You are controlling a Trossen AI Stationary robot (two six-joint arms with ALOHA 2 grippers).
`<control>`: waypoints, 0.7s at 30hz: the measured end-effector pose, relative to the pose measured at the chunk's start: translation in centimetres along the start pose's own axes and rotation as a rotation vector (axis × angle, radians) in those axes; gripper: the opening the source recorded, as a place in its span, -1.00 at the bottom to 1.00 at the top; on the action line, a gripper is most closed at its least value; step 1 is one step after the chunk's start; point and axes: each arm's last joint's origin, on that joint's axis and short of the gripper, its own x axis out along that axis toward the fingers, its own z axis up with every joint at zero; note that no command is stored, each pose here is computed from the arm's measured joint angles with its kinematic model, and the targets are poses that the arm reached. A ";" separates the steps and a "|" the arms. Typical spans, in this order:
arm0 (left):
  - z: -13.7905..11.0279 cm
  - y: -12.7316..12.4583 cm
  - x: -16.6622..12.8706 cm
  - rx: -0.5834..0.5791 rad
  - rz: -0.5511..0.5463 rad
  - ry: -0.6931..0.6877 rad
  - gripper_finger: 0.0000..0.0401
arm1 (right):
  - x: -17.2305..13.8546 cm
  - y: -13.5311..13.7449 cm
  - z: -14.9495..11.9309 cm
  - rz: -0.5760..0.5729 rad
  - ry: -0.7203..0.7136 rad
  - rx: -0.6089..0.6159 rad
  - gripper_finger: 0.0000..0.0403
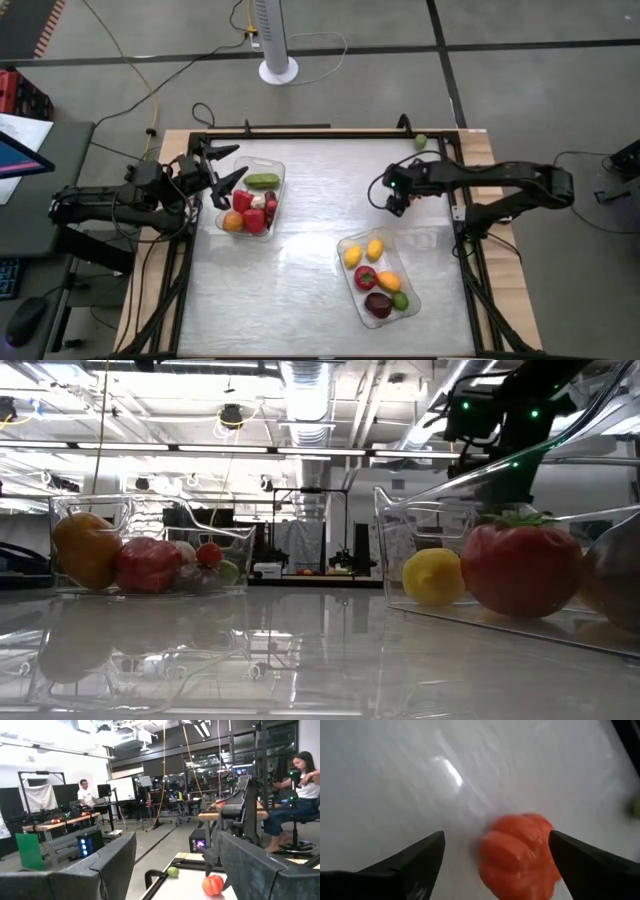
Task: Sort produce into baskets
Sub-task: Put the orange squash into the right transparent bin
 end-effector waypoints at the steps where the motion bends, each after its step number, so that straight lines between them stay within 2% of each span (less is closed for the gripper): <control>1: 0.0 0.0 0.0 0.000 0.000 0.000 0.32 | 0.1 0.0 -0.1 -0.026 0.014 0.008 0.89; 5: 0.0 0.0 0.0 0.008 0.000 0.000 0.32 | 0.5 0.2 -0.7 -0.167 0.051 0.003 0.89; 9: 0.0 0.0 0.0 0.008 -0.001 0.001 0.32 | 1.1 0.9 -0.9 -0.252 0.063 -0.028 0.89; 17: -0.1 0.0 0.0 0.012 -0.003 0.011 0.32 | 4.4 2.0 -1.3 -0.327 0.203 -0.072 0.89; 21: -0.1 0.0 0.0 0.011 -0.003 0.011 0.32 | 6.2 2.2 -1.4 -0.350 0.263 -0.066 0.82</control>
